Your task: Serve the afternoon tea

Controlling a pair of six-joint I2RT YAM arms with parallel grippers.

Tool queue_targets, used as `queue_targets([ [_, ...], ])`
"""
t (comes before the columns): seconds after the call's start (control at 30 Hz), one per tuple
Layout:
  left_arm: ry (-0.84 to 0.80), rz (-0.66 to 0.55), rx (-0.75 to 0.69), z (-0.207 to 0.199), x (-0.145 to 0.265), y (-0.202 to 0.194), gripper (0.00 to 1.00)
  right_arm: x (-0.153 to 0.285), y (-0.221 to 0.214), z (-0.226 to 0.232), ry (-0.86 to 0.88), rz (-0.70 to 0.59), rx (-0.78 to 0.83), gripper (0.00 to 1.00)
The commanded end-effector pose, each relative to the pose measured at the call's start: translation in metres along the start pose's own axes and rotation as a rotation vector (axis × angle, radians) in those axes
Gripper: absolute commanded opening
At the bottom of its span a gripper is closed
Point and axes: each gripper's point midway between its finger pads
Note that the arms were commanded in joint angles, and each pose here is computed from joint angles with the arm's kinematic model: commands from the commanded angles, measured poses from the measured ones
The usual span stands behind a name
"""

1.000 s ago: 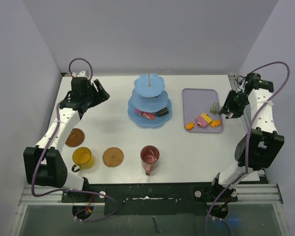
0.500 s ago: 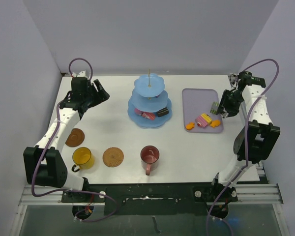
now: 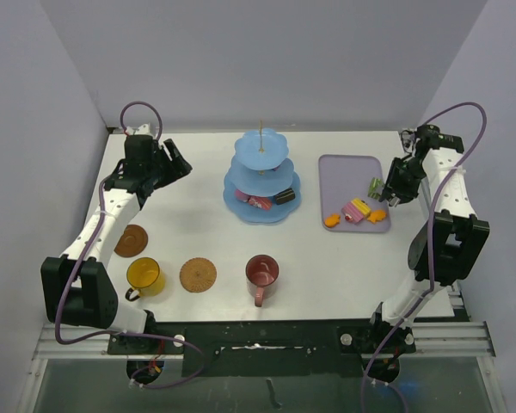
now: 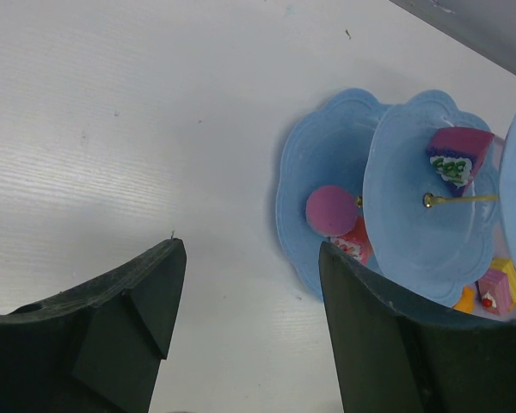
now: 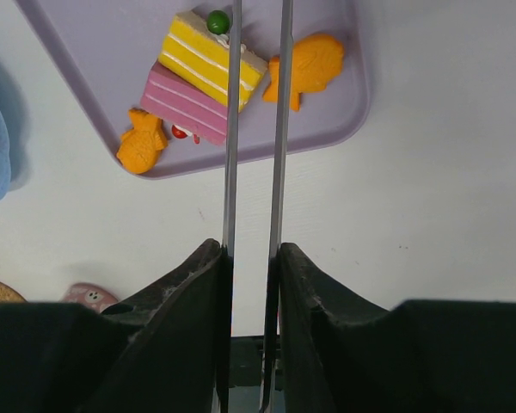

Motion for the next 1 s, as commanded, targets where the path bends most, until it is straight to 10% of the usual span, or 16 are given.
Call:
queue_targets([
  [0.0, -0.035, -0.060, -0.006, -0.009, 0.000, 0.018, 0.62, 0.025, 0.009, 0.010, 0.044, -0.100, 0.013, 0.20],
  [0.73, -0.042, -0.056, -0.004, -0.012, 0.000, 0.018, 0.62, 0.024, -0.013, 0.031, 0.141, -0.061, 0.031, 0.19],
  [0.97, -0.042, -0.051, -0.004, -0.011, -0.001, 0.015, 0.62, 0.009, -0.019, 0.028, 0.117, -0.018, 0.050, 0.36],
])
Point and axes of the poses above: each gripper's point midway between its finger pads, its own x axis back along the fingers, its own z axis along the line the jaws close on, y = z × x, and after that the axes turned 4 degrees about -x, right-handed
